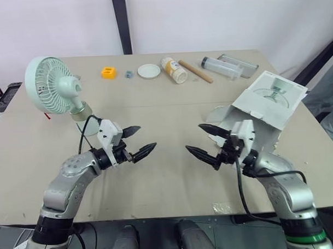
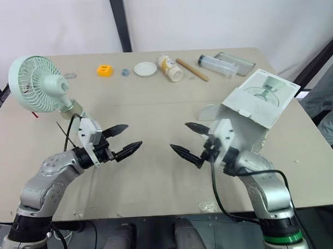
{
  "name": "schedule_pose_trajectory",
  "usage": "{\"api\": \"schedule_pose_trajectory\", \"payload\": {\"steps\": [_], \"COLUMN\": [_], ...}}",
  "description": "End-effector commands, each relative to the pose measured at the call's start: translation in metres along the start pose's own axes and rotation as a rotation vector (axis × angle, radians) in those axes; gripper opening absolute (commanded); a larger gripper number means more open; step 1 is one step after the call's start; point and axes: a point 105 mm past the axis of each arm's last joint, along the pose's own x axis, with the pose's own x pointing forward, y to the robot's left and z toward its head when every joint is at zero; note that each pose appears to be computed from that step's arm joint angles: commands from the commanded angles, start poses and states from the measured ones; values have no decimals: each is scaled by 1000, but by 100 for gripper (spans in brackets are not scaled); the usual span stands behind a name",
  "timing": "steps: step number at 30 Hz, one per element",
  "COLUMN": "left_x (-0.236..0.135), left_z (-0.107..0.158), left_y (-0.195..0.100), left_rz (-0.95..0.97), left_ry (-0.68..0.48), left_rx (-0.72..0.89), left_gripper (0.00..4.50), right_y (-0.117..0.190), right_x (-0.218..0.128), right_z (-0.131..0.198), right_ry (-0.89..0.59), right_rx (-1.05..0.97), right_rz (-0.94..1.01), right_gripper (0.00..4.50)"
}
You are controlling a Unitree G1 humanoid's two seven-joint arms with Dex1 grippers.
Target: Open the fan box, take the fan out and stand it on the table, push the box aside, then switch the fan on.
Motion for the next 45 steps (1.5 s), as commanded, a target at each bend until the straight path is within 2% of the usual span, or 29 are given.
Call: {"api": "schedule_pose_trajectory", "payload": {"steps": [1,7,12,20,31,45], "left_x": [-11,-48,-88,-122,-144,-137], "left_z": [10,10,16,25,39,64], "left_y": [9,36,64,91,111,123], "left_rz": [109,423,685,885,920,827], "left_ry": [-37,-72,-133,-191,-211,-203], "left_rx": [34,27,-7,-17,8,53], "left_gripper": [450,450,450,450,450,450], "right_y": [-6,-13,-7,-2,-2,-2], "right_x": [5,14,21,31,33,35], "right_z": [3,3,4,2,2,8], "right_ry": [-18,-20,-48,-59,-62,-105], "right_rx": [-35,-98,-98,-98,-116,-72], "right_rz": [19,26,45,70,57,71], "right_gripper": [445,445,445,445,445,445]}}
